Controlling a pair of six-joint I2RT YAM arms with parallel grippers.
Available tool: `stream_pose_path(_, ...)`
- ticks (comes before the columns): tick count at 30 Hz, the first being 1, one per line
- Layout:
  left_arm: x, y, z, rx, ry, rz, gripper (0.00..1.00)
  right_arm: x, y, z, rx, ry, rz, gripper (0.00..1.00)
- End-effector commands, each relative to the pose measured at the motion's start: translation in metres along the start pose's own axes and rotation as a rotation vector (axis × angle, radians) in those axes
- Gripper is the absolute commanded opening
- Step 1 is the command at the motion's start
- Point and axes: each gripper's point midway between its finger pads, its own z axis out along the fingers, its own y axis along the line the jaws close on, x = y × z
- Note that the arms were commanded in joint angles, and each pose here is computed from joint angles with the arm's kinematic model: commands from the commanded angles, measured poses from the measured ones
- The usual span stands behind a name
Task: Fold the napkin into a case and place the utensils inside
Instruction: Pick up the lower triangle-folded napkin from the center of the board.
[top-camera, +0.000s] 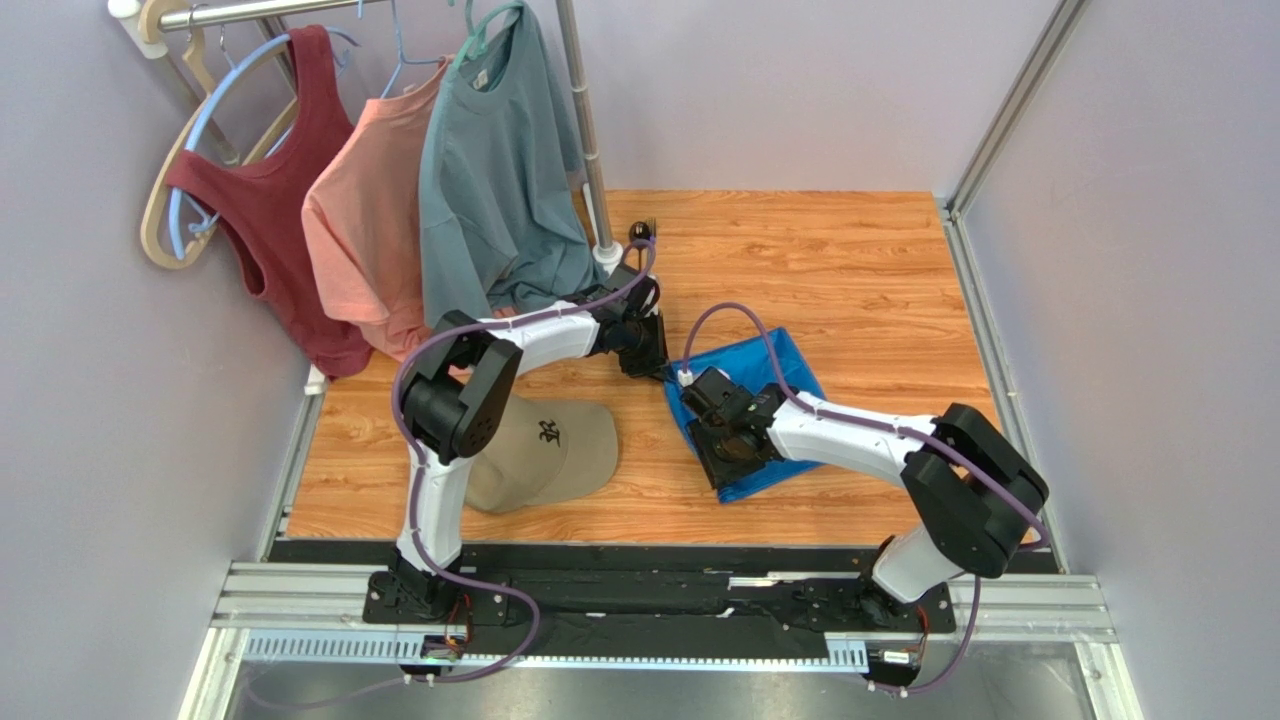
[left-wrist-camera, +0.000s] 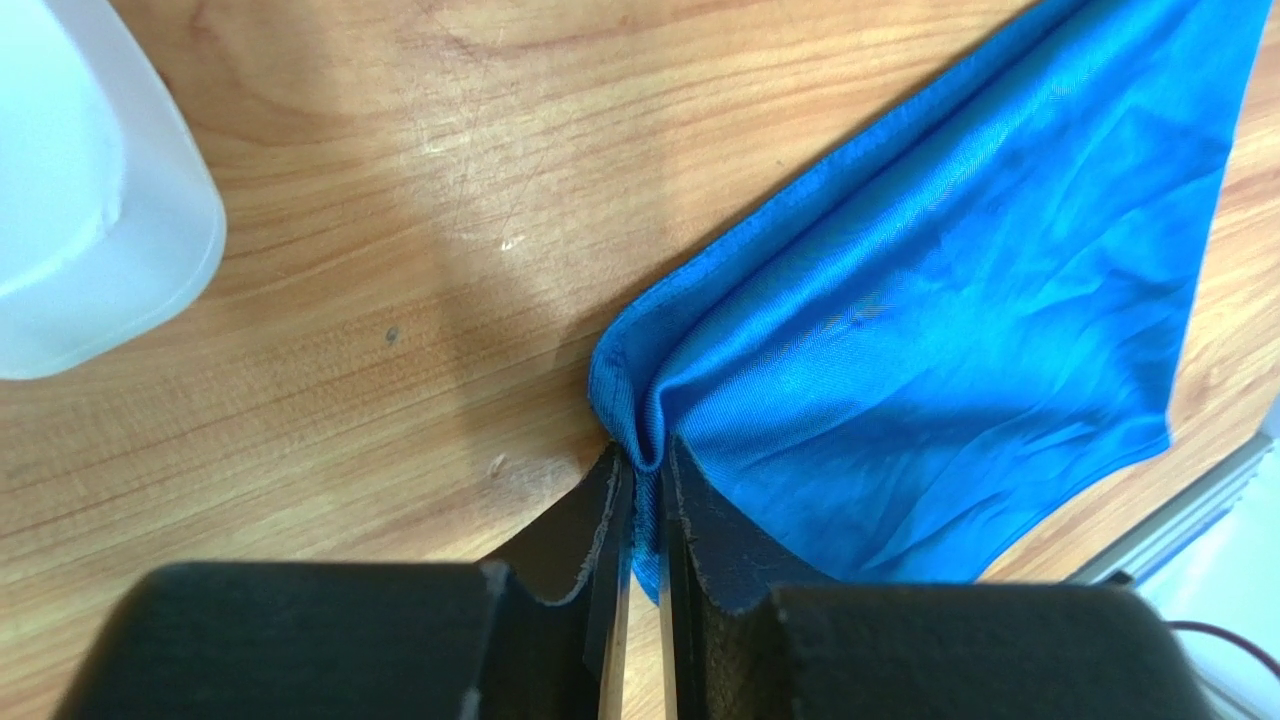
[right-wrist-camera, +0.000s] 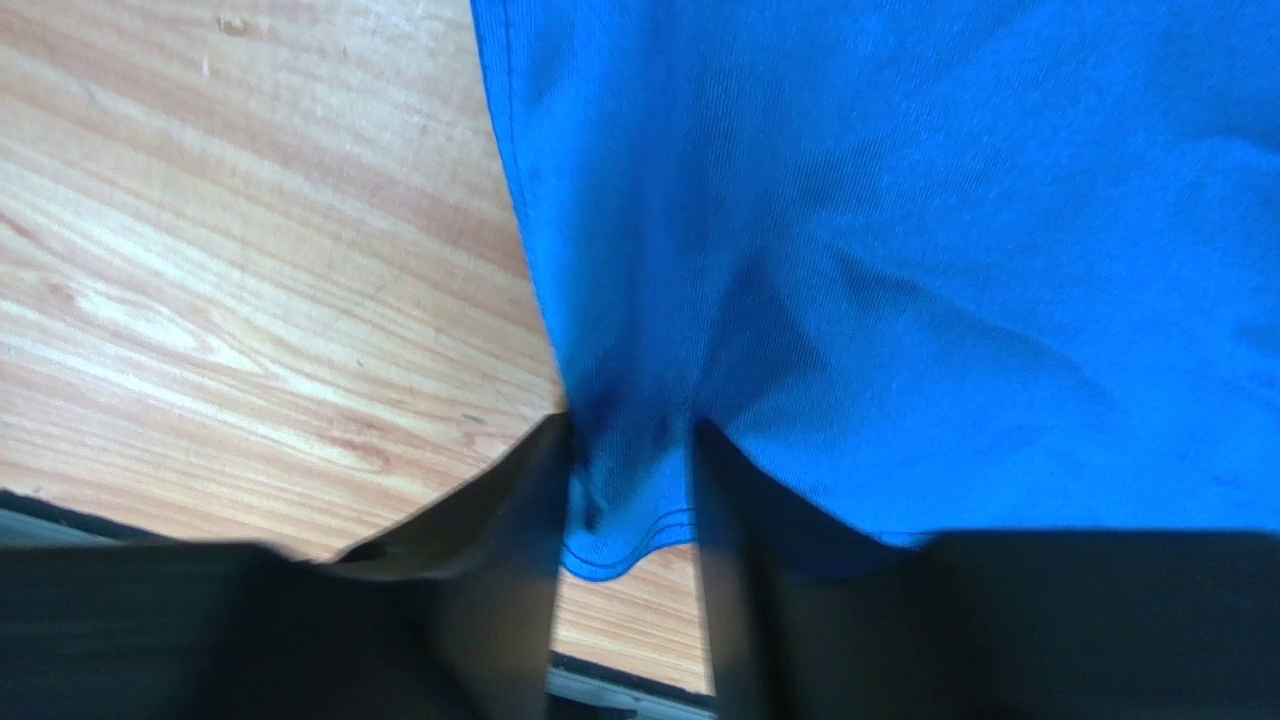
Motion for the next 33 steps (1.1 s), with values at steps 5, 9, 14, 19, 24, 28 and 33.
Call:
stream_pose_path(5,-0.004,-0.002,-0.017,-0.02,-0.016,0.067,0.15,-0.069,0.026,-0.03,-0.064,-0.166,-0.012,0.55)
stream_pose_path(9,-0.003,-0.003,-0.02,-0.014,-0.015,0.07,0.15,-0.098,0.032,-0.022,-0.066,-0.188,-0.017,0.58)
stream_pose_path(14,-0.003,-0.009,-0.021,0.013,-0.017,0.058,0.14,-0.115,0.039,-0.006,-0.079,-0.201,-0.042,0.56)
stream_pose_path(19,-0.001,-0.01,-0.019,0.031,-0.008,0.043,0.13,-0.118,0.035,0.005,-0.07,-0.196,-0.048,0.51)
stream_pose_path(24,-0.004,-0.014,-0.021,0.069,-0.016,0.014,0.06,-0.103,0.028,0.026,-0.042,-0.159,-0.044,0.49)
stream_pose_path(28,-0.005,-0.014,-0.023,0.106,-0.007,-0.031,0.04,-0.091,0.024,0.036,-0.028,-0.13,-0.02,0.42)
stream_pose_path(33,-0.012,-0.022,-0.028,0.162,-0.006,-0.06,0.0,-0.071,0.021,0.047,-0.006,-0.098,0.002,0.39)
